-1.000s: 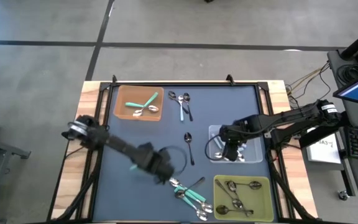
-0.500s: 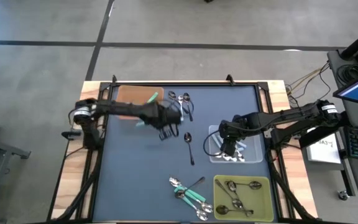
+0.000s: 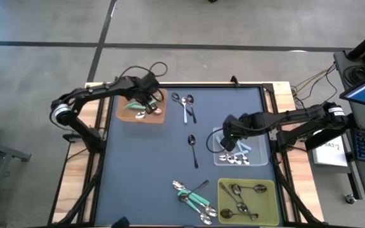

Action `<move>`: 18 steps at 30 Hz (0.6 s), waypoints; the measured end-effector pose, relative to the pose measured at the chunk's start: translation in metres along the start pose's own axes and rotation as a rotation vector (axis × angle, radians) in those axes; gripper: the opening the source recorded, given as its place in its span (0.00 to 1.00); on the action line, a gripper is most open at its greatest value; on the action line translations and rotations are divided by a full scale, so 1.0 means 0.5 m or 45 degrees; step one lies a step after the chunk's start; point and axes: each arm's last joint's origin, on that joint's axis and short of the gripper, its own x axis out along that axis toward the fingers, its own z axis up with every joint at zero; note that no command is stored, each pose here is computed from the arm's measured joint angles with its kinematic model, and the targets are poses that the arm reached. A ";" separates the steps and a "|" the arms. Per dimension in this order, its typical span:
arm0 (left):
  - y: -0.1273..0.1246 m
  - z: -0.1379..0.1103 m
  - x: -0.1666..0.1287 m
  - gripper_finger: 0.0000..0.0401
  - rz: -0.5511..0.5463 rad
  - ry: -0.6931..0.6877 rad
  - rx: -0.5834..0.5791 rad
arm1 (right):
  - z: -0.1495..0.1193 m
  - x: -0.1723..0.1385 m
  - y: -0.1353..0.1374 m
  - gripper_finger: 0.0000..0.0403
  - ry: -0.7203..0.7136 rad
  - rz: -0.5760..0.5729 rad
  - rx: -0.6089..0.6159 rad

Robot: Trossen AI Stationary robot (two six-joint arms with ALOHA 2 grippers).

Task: Sort silverware by color (type)
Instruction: Put the green spoon into the orange bin, then put the black spoon into the yellow bin

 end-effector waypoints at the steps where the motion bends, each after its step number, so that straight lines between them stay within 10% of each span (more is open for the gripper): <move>1: 0.009 -0.004 0.006 0.00 -0.018 0.006 -0.014 | 0.002 0.001 -0.002 0.34 -0.001 -0.004 0.009; 12: 0.039 0.003 0.019 0.15 -0.030 0.025 0.022 | 0.010 0.004 -0.013 0.34 -0.003 -0.020 0.071; 18: 0.022 0.022 -0.002 0.28 -0.488 -0.070 0.005 | 0.010 0.004 -0.013 0.34 -0.004 -0.020 0.138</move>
